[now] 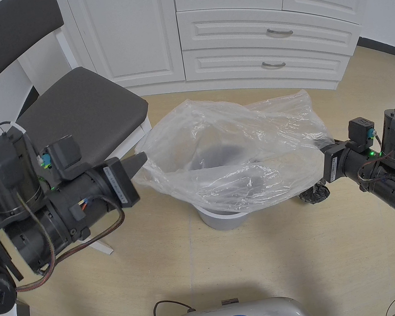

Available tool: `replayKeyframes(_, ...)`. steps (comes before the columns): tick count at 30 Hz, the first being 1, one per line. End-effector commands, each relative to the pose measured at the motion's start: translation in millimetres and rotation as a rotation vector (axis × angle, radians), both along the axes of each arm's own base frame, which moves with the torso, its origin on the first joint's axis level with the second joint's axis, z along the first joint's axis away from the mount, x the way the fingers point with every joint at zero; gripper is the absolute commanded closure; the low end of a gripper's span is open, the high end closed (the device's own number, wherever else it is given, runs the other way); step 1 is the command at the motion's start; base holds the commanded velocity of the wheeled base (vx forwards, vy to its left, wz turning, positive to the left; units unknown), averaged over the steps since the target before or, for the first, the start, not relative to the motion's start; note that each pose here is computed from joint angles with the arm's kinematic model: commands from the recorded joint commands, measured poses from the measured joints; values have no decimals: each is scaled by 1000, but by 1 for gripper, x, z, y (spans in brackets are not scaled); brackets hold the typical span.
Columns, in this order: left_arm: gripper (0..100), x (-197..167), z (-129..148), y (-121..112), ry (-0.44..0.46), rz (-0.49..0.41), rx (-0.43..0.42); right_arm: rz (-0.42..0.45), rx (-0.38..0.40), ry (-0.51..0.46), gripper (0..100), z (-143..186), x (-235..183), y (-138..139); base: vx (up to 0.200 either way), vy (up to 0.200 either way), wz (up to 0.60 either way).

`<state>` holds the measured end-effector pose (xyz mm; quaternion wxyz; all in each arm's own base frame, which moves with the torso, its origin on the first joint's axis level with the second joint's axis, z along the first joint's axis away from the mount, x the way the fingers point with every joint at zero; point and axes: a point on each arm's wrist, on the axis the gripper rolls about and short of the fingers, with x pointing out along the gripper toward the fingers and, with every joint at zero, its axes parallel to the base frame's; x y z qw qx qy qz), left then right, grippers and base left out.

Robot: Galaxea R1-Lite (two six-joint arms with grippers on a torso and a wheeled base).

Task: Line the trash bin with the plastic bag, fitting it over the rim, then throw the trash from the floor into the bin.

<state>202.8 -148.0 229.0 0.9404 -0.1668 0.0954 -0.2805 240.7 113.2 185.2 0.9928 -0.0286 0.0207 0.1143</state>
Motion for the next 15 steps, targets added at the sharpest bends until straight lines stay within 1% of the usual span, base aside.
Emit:
replayKeyframes(1,100,35,-3,-11,11,36,11,-45,-10,-3,100,0,6,-11,0,0,0)
replayKeyframes(4,100,51,-7,-13,17,62,22,-67,-16,6,100,-3,12,-17,0,0,0)
replayKeyframes(7,100,61,-7,-6,10,89,25,-88,-16,7,100,-3,16,-23,0,0,0)
replayKeyframes(9,100,64,-5,-3,-8,98,37,-105,-15,5,100,-2,18,-27,0,0,0)
replayKeyframes(15,100,67,-11,2,-7,115,68,-130,-38,0,100,-3,25,-34,0,0,0)
